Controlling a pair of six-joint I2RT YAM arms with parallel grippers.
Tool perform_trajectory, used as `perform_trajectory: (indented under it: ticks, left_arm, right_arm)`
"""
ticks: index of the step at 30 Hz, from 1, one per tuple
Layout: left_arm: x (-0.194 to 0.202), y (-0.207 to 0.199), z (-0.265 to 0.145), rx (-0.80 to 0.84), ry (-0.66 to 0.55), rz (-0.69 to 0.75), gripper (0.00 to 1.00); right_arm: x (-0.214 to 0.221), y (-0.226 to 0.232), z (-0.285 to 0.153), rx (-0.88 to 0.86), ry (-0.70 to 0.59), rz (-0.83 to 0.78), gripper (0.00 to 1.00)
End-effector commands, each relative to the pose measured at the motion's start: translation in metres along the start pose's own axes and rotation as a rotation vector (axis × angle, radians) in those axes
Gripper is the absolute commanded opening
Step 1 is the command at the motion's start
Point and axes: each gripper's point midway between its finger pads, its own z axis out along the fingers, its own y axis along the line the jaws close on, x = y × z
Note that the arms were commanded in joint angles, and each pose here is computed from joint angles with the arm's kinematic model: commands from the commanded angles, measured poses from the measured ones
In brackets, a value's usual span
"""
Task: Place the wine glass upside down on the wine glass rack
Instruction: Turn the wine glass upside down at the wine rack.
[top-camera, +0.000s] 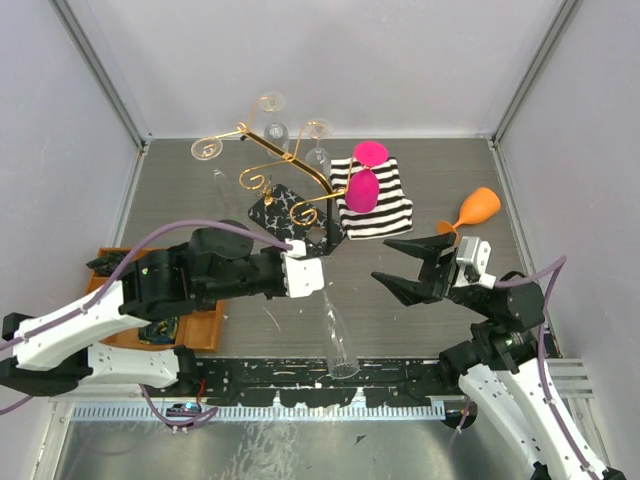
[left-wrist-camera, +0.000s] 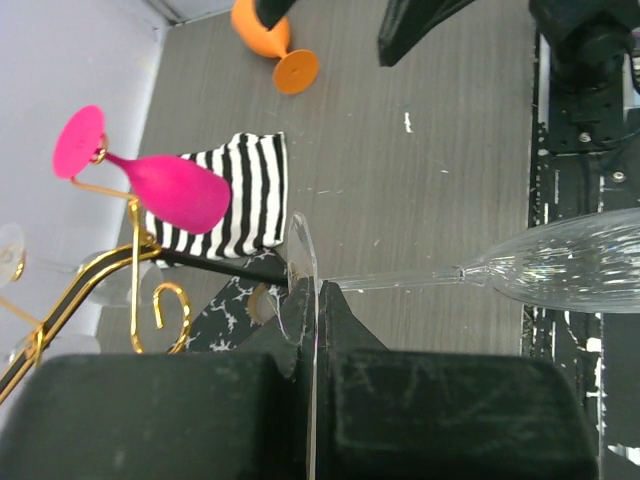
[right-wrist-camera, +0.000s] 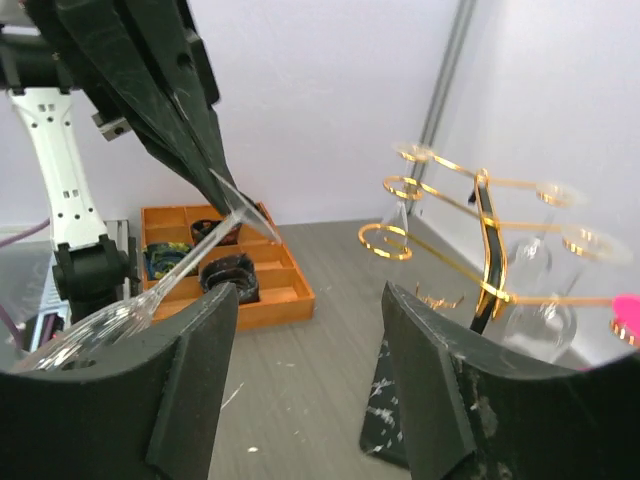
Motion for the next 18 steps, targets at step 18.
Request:
perform_trajectory:
  ticks: [18]
  left_arm:
    - [-0.028, -0.047, 0.019, 0.201, -0.023, 0.105, 0.00]
  right_arm:
    - [0.004, 0.050, 0.013, -0.412, -0.077, -0.261, 0.53]
